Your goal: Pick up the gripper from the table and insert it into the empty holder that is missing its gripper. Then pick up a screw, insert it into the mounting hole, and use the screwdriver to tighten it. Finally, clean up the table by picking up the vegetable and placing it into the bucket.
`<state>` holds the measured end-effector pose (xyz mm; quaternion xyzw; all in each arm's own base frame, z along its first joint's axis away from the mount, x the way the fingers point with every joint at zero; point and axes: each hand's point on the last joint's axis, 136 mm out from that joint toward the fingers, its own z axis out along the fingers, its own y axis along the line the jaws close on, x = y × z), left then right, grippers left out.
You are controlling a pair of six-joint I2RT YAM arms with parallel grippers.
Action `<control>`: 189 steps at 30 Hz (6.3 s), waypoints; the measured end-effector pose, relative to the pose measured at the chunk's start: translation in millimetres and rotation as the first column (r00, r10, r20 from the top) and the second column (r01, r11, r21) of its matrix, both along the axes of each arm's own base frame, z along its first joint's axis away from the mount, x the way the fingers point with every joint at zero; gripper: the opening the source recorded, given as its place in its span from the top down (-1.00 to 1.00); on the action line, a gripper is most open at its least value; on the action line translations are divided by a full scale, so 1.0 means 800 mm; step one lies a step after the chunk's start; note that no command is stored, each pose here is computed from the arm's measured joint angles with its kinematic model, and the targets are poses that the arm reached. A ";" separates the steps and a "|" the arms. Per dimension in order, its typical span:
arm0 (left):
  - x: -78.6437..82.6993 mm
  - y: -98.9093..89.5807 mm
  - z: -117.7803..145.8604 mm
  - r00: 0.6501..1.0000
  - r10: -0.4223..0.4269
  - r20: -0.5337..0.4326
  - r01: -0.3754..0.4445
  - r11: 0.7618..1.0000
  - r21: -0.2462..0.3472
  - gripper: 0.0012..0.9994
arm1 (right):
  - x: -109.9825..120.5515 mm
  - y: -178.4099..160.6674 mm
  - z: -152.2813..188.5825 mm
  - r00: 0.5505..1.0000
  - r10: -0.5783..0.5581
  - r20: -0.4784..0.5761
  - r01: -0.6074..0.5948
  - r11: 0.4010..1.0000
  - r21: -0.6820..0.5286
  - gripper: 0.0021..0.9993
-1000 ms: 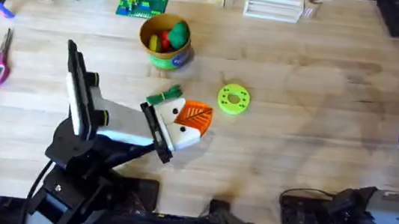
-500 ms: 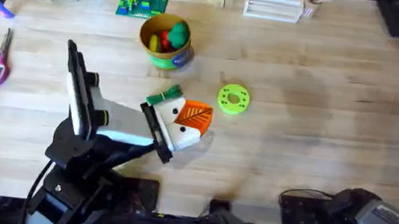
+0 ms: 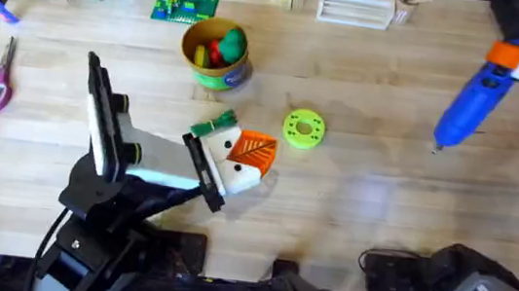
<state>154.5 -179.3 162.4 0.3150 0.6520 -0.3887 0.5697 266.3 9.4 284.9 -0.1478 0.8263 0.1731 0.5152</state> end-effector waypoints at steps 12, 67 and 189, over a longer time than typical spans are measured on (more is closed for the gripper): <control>0.000 0.000 0.000 1.000 0.000 0.000 0.000 1.000 0.000 0.97 | -0.001 0.154 0.094 0.883 0.332 0.331 -0.366 0.930 0.044 0.95; 0.001 0.000 0.000 0.999 0.000 0.047 -0.001 1.000 0.027 0.97 | -0.094 0.409 0.108 0.507 0.719 0.475 -0.846 0.520 0.117 0.95; 0.000 0.000 0.000 0.999 -0.001 0.046 -0.001 1.000 0.027 0.97 | -0.076 0.415 0.077 0.550 0.739 0.390 -0.831 0.532 0.162 0.95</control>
